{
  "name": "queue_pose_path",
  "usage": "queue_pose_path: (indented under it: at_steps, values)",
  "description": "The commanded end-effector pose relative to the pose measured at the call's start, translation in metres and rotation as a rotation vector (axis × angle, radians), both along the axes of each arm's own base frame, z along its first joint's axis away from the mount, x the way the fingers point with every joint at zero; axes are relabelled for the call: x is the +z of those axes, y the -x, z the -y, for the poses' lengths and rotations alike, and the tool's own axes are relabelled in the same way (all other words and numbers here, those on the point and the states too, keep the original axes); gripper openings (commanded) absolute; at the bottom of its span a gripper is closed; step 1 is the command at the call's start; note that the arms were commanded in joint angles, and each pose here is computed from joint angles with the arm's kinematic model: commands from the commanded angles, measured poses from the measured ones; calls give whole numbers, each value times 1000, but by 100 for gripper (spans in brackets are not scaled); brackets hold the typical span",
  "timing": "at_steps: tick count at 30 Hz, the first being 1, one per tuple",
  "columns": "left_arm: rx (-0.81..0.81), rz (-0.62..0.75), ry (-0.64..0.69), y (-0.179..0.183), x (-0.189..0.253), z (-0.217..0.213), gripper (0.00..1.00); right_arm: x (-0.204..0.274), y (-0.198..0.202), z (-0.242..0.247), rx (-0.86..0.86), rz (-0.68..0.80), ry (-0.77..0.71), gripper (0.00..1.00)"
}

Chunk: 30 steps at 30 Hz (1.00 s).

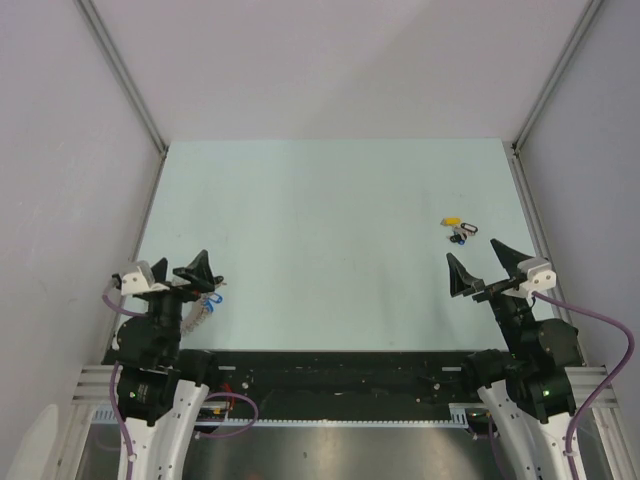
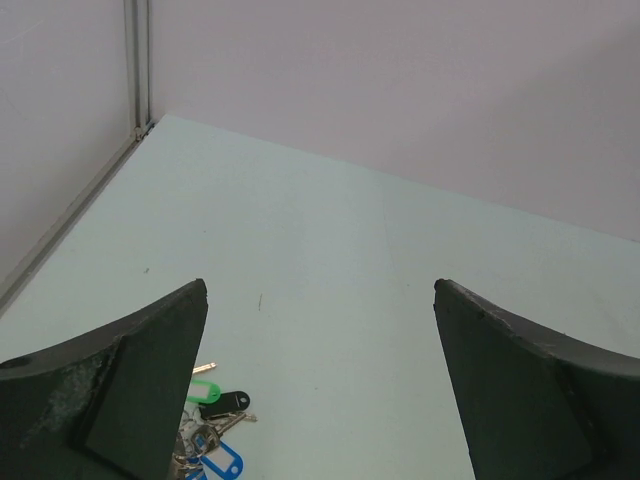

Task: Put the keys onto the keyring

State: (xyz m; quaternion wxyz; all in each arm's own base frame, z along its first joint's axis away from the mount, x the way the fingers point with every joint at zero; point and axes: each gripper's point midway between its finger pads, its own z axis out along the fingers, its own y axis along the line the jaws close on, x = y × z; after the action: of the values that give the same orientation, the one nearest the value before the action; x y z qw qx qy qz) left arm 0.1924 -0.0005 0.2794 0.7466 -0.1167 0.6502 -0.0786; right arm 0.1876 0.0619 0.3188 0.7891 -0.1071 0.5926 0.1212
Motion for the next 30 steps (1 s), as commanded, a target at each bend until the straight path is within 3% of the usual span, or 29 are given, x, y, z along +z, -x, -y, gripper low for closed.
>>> queue_pose_path:
  at_steps: [1,5,19,26,30]
  values:
    - [45,71,57,15,11,-10,100,16,8,6,-21,31,-36,100]
    - [67,0,88,7,-2,-12,100,14,8,4,-12,18,-42,100]
    - [320,-494,322,-29,-112,-23,100,9,13,-10,65,-9,-60,100]
    - [445,-638,359,-36,-169,-30,100,8,15,-16,95,-17,-64,100]
    - [515,-698,373,-39,-194,-38,94,7,16,-20,120,-24,-64,100]
